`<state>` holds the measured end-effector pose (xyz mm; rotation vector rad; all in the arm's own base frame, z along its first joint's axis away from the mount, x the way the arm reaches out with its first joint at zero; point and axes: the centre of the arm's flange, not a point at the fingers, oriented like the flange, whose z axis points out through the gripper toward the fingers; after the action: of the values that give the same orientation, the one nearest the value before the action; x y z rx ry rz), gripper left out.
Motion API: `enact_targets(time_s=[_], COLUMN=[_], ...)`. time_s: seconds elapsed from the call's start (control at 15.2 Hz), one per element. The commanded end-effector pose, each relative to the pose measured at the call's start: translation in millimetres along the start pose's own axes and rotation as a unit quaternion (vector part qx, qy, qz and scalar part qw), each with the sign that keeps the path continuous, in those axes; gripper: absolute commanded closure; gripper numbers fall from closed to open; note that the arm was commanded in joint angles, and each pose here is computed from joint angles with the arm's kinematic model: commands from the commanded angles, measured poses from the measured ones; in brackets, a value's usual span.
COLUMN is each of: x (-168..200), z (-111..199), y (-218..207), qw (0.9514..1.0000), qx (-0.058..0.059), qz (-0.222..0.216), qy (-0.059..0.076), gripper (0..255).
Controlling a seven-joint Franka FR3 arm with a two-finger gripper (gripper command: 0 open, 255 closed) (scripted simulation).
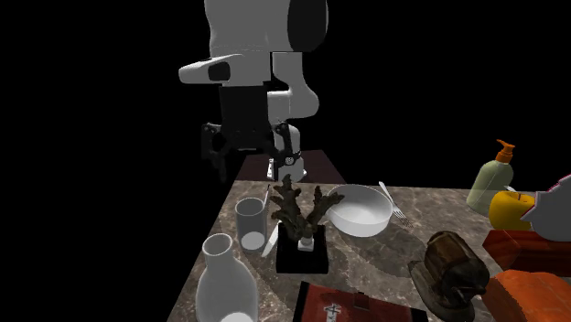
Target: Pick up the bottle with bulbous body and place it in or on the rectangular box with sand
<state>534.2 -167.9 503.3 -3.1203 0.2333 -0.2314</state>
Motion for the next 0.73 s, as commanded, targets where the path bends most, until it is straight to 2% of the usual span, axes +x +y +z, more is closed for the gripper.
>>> enact_targets(time_s=[0.0, 0.4, 0.66], x=[21, 80, 80], z=[13, 54, 75], y=[11, 38, 39], qw=[1.0, 0.9999, 0.9999], qx=[-0.003, -0.01, -0.01], qz=[-0.002, -0.006, -0.006], qy=[0.001, 0.003, 0.003], gripper=[0, 0, 0])
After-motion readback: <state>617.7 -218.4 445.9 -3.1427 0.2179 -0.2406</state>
